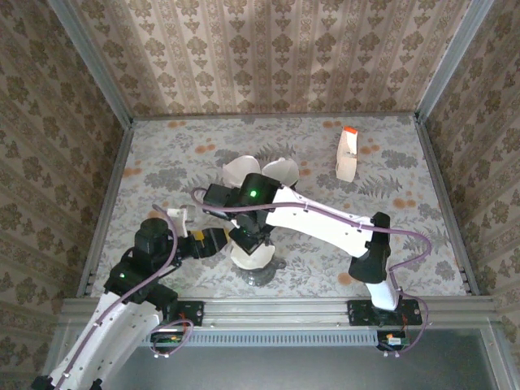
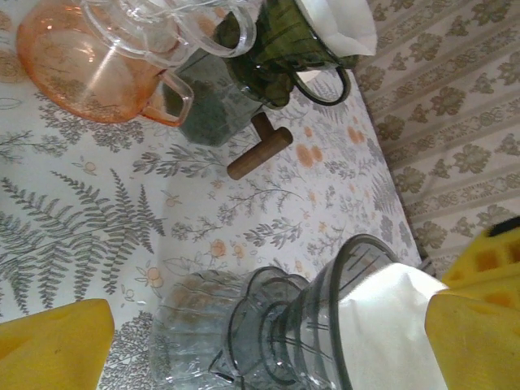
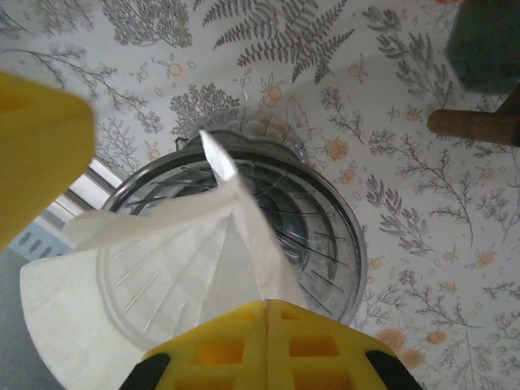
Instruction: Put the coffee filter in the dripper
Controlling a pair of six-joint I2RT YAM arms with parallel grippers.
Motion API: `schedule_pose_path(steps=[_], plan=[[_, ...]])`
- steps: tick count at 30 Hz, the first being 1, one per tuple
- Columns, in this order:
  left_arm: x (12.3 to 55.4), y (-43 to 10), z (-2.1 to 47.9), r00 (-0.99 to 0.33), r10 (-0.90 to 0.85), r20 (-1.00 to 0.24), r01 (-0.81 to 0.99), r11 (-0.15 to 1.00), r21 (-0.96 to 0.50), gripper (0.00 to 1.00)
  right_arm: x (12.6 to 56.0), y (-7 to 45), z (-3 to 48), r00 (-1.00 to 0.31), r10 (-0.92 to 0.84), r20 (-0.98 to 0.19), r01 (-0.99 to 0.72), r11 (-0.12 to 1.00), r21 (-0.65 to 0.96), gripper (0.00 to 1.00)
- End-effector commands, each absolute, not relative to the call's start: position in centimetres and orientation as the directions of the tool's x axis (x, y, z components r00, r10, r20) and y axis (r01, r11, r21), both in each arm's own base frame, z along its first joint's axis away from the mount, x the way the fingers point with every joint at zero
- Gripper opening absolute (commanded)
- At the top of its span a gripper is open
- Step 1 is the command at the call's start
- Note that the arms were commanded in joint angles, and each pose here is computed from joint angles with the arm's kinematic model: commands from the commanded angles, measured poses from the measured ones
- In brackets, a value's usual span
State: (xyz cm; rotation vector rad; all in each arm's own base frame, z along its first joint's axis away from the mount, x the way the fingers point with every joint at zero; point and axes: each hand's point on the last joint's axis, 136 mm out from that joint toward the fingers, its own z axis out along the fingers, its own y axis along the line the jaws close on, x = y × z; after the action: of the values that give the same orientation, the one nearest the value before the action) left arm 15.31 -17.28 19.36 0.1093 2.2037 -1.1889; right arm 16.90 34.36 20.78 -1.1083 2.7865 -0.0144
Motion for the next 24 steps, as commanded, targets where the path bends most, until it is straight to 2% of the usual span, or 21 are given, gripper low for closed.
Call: schedule_pose_path(steps=[1, 6, 17, 22, 24], plan=[[14.8, -17.9, 19.9, -0.801, -0.194, -0.566, 0.394, 0.542, -0.742, 0.99, 16.9, 34.0, 20.7, -0.718, -0.680, -0.152, -0.678, 0.732, -0.071, 0.00], [13.6, -18.5, 20.4, -0.812, -0.142, -0.566, 0.434, 0.501, -0.749, 0.94, 17.1, 34.0, 20.4, -0.719, -0.675, -0.168, -0.674, 0.735, -0.072, 0.00], [11.3, -18.8, 19.3, -0.832, -0.032, -0.554, 0.458, 0.522, -0.720, 0.93, 17.4, 34.2, 20.8, -0.721, -0.659, -0.215, -0.663, 0.746, -0.064, 0.00], [10.7, -19.5, 19.6, -0.828, -0.007, -0.561, 0.485, 0.493, -0.722, 0.93, 17.5, 34.1, 20.9, -0.724, -0.651, -0.228, -0.657, 0.752, -0.059, 0.00], [10.6, -19.6, 19.2, -0.831, 0.005, -0.557, 0.482, 0.506, -0.715, 0.90, 17.5, 34.1, 21.0, -0.723, -0.650, -0.234, -0.657, 0.752, -0.059, 0.00]])
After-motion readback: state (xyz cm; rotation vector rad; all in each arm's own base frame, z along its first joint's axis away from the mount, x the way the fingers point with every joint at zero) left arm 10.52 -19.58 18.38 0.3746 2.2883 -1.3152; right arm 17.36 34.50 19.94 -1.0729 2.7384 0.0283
